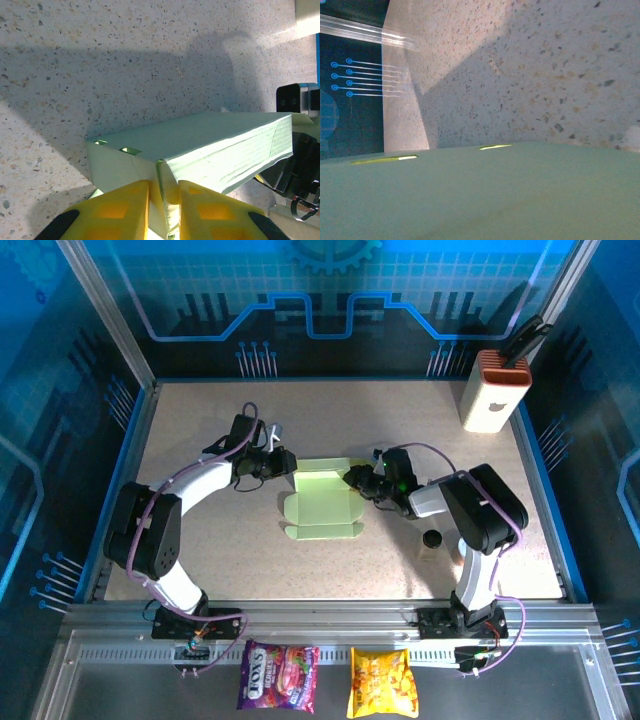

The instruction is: Fold the paper box

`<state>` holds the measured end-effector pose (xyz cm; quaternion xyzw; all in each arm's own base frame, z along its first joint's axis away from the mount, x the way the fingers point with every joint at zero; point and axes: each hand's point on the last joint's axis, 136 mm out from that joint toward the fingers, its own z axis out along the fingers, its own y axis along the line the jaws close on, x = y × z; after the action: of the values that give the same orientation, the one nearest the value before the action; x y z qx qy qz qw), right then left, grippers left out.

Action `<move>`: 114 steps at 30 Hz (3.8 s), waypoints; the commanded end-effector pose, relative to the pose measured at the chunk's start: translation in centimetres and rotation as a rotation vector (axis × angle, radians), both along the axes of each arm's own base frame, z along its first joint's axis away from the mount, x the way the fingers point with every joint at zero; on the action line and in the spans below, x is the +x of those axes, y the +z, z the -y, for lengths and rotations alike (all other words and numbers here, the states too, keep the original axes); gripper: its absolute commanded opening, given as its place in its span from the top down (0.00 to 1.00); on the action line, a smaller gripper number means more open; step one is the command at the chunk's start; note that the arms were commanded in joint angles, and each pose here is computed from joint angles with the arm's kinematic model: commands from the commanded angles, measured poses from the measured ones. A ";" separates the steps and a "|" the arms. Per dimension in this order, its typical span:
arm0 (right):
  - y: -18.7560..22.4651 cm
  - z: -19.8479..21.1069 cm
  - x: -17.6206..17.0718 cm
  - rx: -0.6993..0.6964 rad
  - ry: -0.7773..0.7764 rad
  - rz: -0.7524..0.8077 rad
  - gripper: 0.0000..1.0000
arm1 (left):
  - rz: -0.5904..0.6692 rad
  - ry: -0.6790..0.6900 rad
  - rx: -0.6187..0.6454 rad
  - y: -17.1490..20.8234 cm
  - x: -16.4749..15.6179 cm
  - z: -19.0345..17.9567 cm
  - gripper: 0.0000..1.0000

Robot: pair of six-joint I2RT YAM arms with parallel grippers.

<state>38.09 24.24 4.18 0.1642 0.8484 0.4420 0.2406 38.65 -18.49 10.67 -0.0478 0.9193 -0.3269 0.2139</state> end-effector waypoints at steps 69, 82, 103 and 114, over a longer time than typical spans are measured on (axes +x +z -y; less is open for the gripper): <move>-7.5 0.1 -3.1 -0.261 -0.303 -0.351 0.98 | -0.143 0.037 0.040 -3.2 -3.2 -1.3 0.78; -9.4 1.3 -5.0 -0.453 -0.322 -0.491 1.00 | -0.147 0.035 0.046 -3.3 -3.3 -1.4 0.78; -0.2 0.7 -4.4 -0.477 -0.058 -0.158 1.00 | -0.145 0.040 0.057 -3.3 -3.4 -1.6 0.78; 4.7 5.8 -4.5 -0.650 0.083 0.041 0.94 | -0.149 0.036 0.061 -3.4 -3.4 -1.7 0.78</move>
<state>34.23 20.35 9.11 0.0994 0.9336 0.1993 0.2806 38.21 -18.01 10.63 -0.0622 0.9176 -0.3281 0.2155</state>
